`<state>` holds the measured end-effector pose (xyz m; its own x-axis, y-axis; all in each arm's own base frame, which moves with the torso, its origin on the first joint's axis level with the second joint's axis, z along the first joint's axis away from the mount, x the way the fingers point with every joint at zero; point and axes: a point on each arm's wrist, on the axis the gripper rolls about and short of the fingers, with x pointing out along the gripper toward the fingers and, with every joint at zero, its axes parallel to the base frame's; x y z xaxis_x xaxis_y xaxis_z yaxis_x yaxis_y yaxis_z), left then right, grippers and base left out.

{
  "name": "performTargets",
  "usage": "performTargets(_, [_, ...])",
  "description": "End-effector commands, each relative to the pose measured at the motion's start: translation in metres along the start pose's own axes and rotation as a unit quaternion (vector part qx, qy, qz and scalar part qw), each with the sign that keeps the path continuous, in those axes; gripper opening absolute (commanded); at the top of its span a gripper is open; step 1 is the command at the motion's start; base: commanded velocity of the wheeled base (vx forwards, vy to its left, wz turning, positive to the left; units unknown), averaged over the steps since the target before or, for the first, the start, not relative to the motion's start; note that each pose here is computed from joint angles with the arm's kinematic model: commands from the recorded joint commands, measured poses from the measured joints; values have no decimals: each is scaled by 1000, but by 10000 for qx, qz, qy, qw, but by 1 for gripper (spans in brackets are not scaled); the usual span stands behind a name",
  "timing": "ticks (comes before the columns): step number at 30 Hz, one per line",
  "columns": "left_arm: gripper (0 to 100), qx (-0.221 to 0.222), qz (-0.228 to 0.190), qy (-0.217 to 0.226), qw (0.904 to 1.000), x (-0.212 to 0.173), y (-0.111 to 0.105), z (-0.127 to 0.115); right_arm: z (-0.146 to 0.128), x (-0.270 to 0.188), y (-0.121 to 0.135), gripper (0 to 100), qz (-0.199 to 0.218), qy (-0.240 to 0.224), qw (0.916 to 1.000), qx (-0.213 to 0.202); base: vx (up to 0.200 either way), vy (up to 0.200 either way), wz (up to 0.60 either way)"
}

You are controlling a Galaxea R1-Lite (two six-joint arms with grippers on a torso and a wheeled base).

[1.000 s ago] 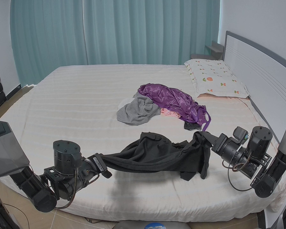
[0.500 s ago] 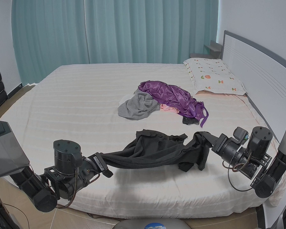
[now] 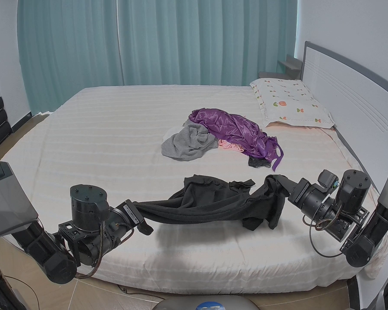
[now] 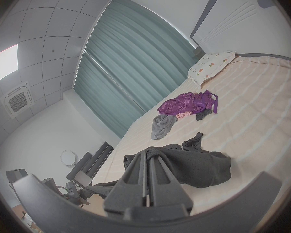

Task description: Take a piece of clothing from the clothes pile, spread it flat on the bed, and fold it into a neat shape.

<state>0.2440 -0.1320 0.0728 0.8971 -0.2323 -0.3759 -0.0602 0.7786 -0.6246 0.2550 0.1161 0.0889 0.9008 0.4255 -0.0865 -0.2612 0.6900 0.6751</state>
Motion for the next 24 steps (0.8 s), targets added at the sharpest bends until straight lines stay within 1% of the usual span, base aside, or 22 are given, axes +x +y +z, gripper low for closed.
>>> performTargets(1, [0,-2,-19,-26,10000,0,-1,1,2,1,2,0,38,-105,9999,-5,0,200,0])
performTargets(24, [0,32,-68,-73,9999,-2,-3,3,10,6,2,0,-27,-374,9993,25,0,200,0])
